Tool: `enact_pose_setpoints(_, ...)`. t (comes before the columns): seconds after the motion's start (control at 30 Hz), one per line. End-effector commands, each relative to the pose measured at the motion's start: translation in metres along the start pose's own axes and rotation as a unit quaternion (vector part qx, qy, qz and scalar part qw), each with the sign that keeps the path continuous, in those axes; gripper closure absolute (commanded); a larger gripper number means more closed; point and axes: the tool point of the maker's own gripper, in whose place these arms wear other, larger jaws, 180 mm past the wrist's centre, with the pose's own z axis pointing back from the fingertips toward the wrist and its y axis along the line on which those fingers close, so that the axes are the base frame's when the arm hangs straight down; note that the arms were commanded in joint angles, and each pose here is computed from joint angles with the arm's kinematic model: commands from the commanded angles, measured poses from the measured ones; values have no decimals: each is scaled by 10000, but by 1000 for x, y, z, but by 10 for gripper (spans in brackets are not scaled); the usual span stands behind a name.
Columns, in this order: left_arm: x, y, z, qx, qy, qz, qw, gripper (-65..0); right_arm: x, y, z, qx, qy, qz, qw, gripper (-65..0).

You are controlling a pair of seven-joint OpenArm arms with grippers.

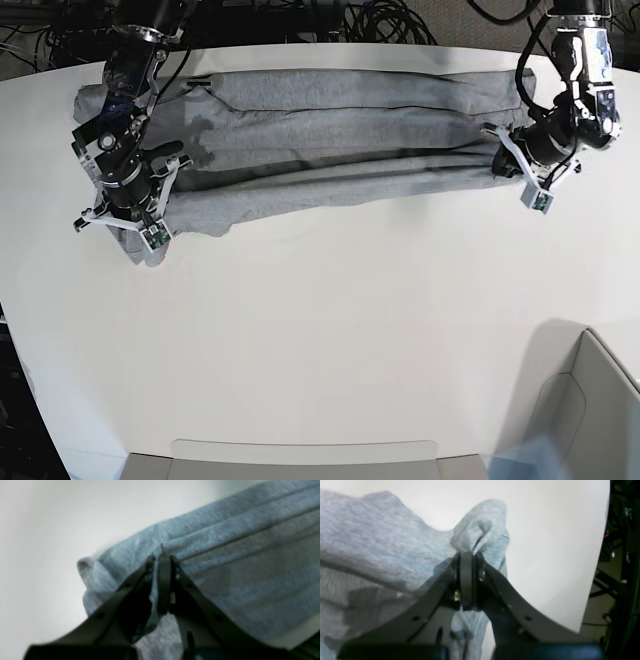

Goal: Fold the T-shirt properly
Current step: 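Lay the folded hem down and straighten the strip with both grippers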

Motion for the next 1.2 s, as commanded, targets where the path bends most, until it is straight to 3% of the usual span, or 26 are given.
enact_pose_setpoints(0.0, 11, 4, 9, 87, -166, -149, 9997, 0, 8, -6, 7, -93, -168, 109, 9998, 0)
enact_pose_setpoints(0.33, -8, -6, 13, 19, 23, -178, 9998, 0, -30, 14, 25, 48, 199, 156, 9997, 0)
enact_pose_setpoints(0.67, -16, -9, 12, -14, 95, -141, 9999, 0, -78, -23, 41, -524, 649, -661, 9943, 0)
enact_pose_setpoints(1.1, -17, -10, 12, -24, 109, -110, 9999, 0, -81, -18, 43, -558, 780, -643, 9933, 0)
enact_pose_setpoints(1.17, -27, -13, 12, -57, 211, -93, 9997, -81, -81, -19, 42, -563, 774, -644, 9933, 0)
